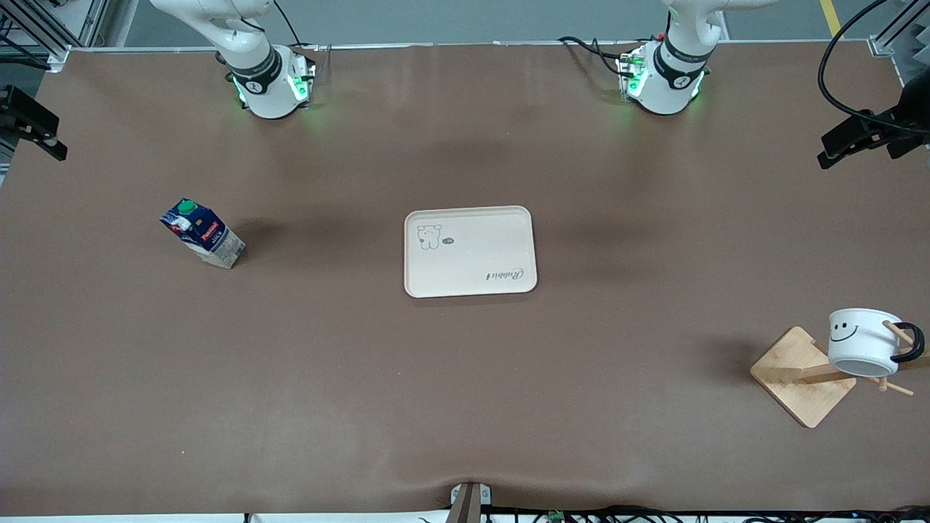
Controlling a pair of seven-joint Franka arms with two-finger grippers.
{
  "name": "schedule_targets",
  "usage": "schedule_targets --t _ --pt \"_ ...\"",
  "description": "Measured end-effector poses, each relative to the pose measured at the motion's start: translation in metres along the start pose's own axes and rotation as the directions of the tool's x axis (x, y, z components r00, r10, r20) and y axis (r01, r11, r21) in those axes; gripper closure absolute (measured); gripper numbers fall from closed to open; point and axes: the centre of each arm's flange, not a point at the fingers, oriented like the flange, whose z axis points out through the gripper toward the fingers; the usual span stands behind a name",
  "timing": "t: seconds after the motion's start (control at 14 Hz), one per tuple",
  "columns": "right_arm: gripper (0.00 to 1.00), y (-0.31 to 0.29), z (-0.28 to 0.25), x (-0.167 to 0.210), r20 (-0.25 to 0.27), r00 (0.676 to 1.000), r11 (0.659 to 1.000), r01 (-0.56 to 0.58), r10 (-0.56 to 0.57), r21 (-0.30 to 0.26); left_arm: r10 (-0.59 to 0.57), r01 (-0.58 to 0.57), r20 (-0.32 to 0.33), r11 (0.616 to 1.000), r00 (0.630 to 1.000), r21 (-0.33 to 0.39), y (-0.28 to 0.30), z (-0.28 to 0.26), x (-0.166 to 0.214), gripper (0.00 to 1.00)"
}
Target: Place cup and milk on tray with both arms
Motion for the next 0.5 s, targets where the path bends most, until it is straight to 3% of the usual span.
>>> schedule_targets --t 0.5 --pt "0.00 0.000 0.000 0.000 0.000 1.000 1.000 0.000 0.000 0.000 -0.030 0.030 -0.029 1.000 0.999 -0.008 -0.030 -0.007 0.005 0.00"
